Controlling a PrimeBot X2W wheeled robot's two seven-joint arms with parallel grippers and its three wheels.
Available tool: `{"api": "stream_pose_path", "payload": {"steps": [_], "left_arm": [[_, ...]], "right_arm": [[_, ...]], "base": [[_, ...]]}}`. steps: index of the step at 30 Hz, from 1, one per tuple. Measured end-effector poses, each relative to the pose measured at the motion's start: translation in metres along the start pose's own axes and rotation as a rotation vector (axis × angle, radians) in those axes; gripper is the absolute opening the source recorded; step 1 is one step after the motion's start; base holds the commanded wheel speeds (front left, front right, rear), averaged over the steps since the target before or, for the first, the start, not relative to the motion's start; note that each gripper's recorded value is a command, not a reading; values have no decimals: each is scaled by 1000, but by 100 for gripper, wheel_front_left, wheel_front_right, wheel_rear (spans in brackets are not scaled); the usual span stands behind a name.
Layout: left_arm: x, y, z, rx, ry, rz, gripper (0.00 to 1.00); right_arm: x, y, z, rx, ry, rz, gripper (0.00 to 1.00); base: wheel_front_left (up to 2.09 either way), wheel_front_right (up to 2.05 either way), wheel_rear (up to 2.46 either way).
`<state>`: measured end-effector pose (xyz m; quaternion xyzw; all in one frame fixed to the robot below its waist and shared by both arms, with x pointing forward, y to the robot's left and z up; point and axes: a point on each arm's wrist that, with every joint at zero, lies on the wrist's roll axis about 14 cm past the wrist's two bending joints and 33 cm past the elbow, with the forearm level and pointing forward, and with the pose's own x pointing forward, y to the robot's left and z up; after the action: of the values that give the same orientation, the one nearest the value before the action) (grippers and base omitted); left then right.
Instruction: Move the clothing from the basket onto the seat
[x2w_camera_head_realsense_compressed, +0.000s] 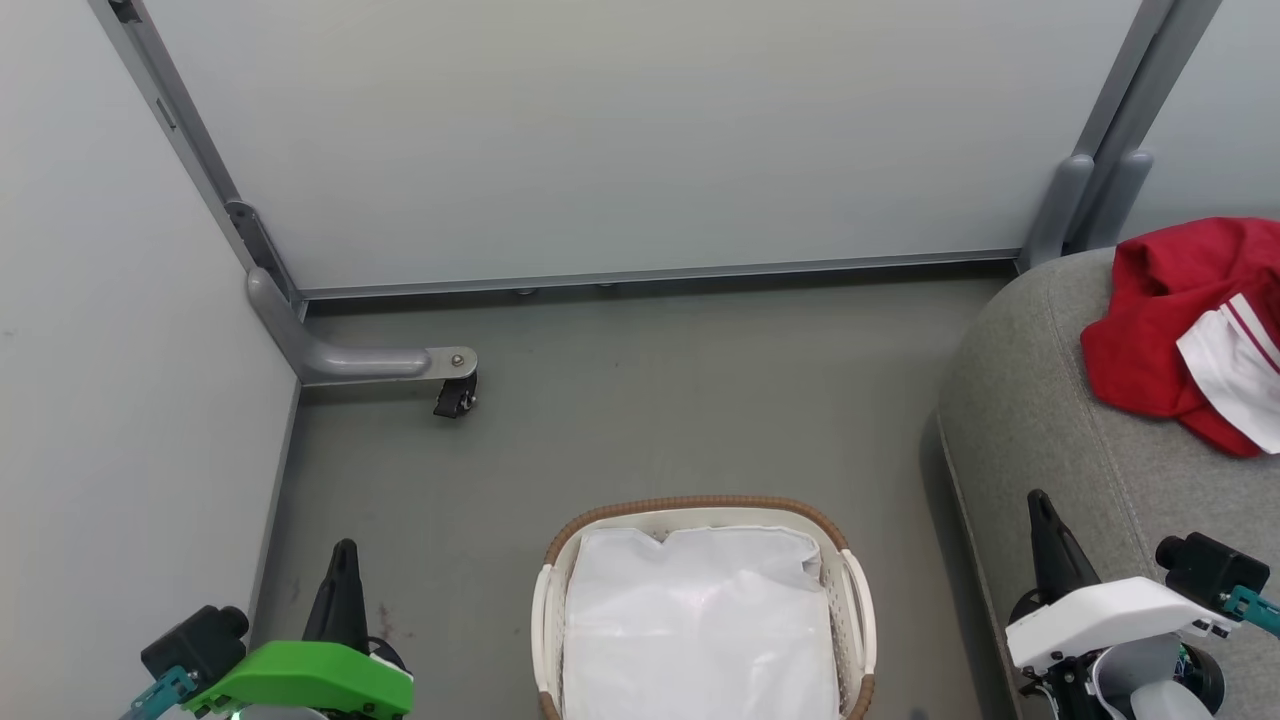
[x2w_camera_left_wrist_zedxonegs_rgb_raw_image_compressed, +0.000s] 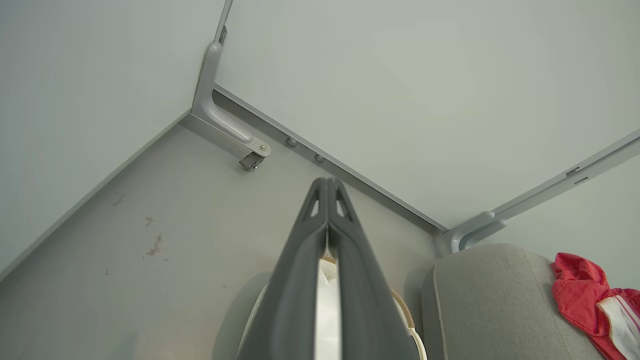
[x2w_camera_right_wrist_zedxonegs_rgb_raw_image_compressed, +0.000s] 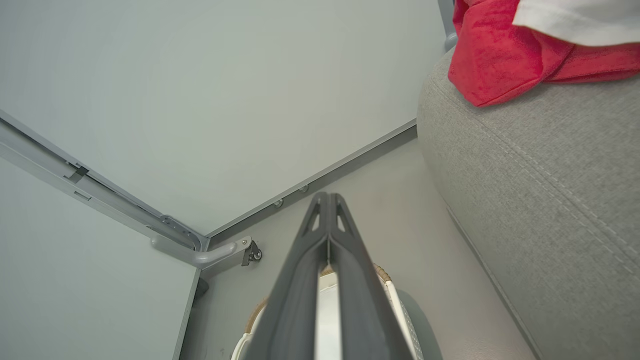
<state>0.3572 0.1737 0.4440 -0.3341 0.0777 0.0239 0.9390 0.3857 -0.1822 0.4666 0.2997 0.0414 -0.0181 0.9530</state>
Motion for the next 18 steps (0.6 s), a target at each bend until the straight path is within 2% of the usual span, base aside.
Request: {"api": "stream_pose_path", "payload": {"steps": [18], "left_arm": [[5,1,14,-226,-17,11,0]], "right_arm": [[0,-3,7,245,-2,-18,0]], "base": [[0,0,0]]}}
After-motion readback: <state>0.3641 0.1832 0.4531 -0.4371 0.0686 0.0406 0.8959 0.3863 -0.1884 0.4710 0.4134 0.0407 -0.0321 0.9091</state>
